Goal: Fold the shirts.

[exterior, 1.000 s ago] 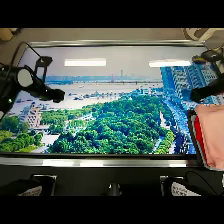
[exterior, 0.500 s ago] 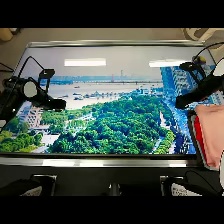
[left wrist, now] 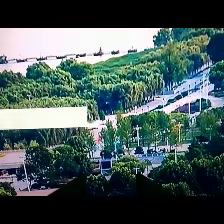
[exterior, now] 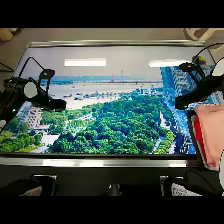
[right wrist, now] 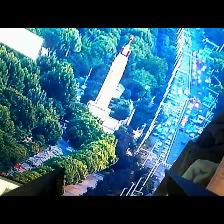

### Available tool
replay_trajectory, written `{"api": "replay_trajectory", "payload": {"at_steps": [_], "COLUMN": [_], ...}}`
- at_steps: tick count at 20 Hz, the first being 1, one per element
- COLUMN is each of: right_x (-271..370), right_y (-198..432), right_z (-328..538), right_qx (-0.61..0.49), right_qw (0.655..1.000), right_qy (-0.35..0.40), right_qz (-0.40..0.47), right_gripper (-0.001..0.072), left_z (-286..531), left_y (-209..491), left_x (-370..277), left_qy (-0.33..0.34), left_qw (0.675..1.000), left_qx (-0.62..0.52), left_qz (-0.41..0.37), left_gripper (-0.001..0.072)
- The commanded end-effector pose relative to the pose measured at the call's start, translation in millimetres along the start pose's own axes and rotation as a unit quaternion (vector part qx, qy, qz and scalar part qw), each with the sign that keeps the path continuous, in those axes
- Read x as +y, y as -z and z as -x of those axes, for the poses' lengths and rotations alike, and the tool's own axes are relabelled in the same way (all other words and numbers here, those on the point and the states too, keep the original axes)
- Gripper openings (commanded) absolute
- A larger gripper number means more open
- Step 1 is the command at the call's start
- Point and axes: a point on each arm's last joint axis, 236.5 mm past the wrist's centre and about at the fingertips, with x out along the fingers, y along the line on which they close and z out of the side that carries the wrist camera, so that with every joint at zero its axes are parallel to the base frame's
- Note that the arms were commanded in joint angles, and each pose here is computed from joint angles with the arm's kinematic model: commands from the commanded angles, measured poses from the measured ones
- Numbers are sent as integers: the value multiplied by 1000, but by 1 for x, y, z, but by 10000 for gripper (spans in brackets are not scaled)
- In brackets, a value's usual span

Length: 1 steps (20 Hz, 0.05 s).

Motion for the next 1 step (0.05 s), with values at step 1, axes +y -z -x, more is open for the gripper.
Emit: {"api": "replay_trajectory", "payload": {"at_steps": [1], "right_x": [0], "right_y": [0], "right_z": [0], "right_qx": [1], "right_qw": [1000], "right_qy": [-1], "right_qz": [0], "right_gripper": [669], "left_z": [0], "left_y": [0], "left_x": [0], "left_qy": [0], "left_qw": [1000], "left_qx": [0], "left_qz": [0], "left_gripper": [399]}}
